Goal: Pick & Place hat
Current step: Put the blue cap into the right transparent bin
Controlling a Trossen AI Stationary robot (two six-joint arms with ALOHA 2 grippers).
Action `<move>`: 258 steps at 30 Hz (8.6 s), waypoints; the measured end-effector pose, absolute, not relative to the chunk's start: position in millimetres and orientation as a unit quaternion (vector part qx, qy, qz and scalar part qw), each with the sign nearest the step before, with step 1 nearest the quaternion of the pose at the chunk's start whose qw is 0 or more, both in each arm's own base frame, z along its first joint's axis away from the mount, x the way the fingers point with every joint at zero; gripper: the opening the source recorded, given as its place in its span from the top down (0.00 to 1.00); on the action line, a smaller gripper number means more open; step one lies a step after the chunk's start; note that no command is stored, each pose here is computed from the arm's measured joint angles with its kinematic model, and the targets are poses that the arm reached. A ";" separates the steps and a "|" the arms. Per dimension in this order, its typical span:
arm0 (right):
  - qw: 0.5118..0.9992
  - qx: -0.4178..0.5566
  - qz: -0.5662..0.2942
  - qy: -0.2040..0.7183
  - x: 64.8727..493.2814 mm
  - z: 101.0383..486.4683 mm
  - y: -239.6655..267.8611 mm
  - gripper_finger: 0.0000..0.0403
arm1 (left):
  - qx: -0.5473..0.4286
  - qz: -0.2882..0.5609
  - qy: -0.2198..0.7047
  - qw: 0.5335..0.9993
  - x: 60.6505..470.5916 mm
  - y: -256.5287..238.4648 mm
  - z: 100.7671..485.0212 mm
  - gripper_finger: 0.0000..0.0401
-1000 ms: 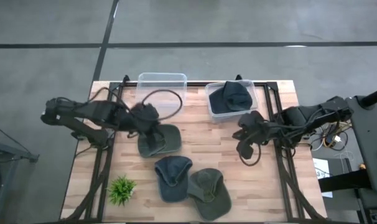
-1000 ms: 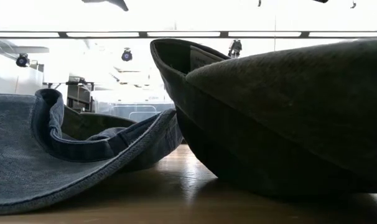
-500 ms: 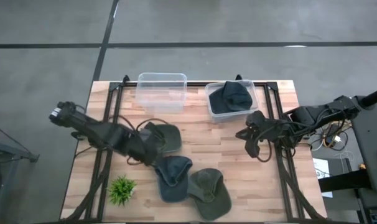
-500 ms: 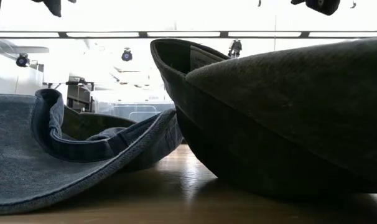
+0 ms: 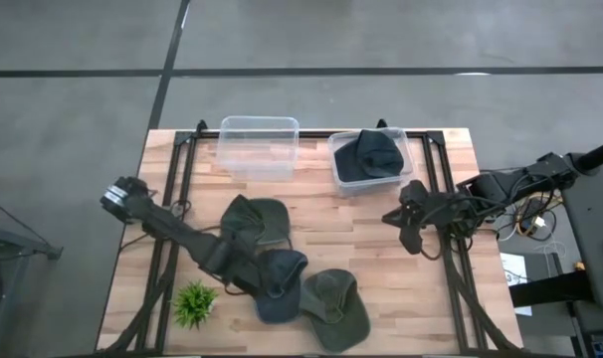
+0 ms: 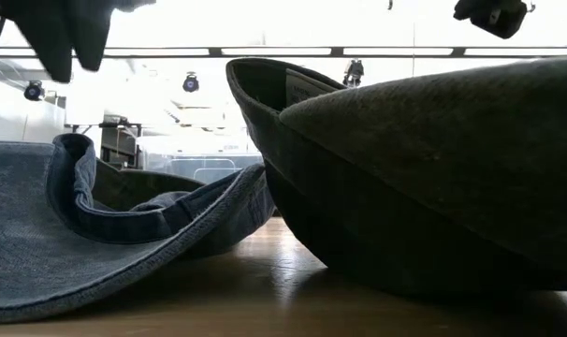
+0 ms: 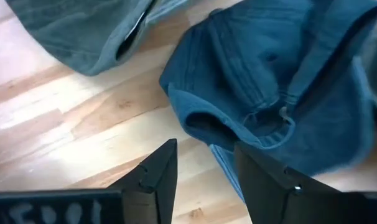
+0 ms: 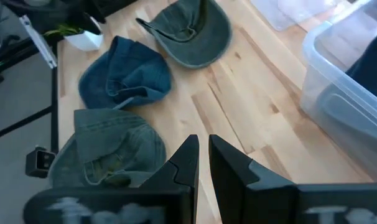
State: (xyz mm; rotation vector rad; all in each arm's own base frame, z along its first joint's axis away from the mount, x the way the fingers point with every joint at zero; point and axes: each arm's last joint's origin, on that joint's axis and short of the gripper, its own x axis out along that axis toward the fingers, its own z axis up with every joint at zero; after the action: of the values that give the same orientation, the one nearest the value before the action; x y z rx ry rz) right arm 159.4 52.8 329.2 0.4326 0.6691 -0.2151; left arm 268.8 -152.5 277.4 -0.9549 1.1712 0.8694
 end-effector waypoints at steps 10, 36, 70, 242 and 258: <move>0.927 0.198 -0.068 0.312 149.6 339.2 53.0 0.92 | -0.430 0.407 0.515 0.620 267.8 -174.0 261.4 0.62; 0.939 0.170 -0.037 0.295 136.7 346.6 48.2 0.92 | -0.498 0.399 0.481 0.601 268.6 -188.0 235.7 0.62; 0.939 0.174 -0.034 0.294 135.6 347.4 48.0 0.92 | -0.558 0.345 0.439 0.614 271.7 -188.4 184.0 0.62; 0.789 0.106 -0.600 -0.080 274.1 389.2 45.9 0.55 | 0.074 0.166 0.089 0.979 348.3 142.2 482.6 0.99; 0.780 0.130 -0.605 -0.093 278.2 387.7 32.6 0.55 | 0.071 0.133 0.089 0.985 356.5 125.5 479.3 0.99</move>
State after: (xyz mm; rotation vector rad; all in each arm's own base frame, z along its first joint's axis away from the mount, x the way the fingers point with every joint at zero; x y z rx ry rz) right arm 278.2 32.6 387.7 0.2816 -0.2013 -1.3084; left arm 356.5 125.5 479.3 0.1431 0.1785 0.2669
